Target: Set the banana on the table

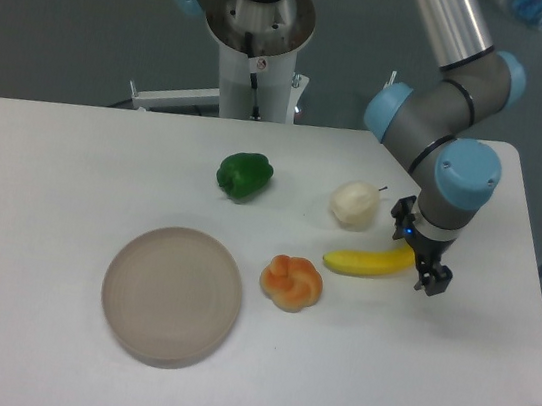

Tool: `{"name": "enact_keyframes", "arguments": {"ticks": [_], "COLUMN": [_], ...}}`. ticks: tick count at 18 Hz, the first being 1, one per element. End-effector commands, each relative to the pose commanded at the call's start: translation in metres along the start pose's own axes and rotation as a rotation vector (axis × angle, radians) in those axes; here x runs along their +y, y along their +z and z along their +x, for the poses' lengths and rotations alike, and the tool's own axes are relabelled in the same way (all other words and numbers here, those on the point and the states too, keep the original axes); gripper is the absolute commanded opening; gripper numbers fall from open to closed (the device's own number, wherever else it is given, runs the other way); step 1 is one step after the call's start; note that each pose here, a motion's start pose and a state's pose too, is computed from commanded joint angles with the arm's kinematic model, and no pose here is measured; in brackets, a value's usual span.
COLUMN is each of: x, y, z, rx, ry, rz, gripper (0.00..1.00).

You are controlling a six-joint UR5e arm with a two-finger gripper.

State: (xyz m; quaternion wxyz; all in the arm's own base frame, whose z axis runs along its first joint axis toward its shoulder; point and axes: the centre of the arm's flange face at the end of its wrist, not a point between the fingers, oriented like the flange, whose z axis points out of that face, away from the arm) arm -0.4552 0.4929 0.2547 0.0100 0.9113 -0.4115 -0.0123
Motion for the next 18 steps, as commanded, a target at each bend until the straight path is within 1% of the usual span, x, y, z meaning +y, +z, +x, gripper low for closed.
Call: {"name": "enact_keyframes", "arguments": {"ticks": [3,5,8,11,18], "x": [-0.003,-0.006,-0.012,-0.019,-0.026], "y": [-0.011,-0.017,-0.023,-0.019,-0.008], "z": [-0.020,-0.030,-0.050,-0.062,-0.062], "rx": [0.020,0.013,-0.021,-0.031,-0.017], "ry": [-0.044,-0.057,-0.127,-0.127,-0.132], "rz": [0.015,0.024,0.060,0.060,0.049], "gripper": [1.00,1.00,1.00,1.00,1.00]}}
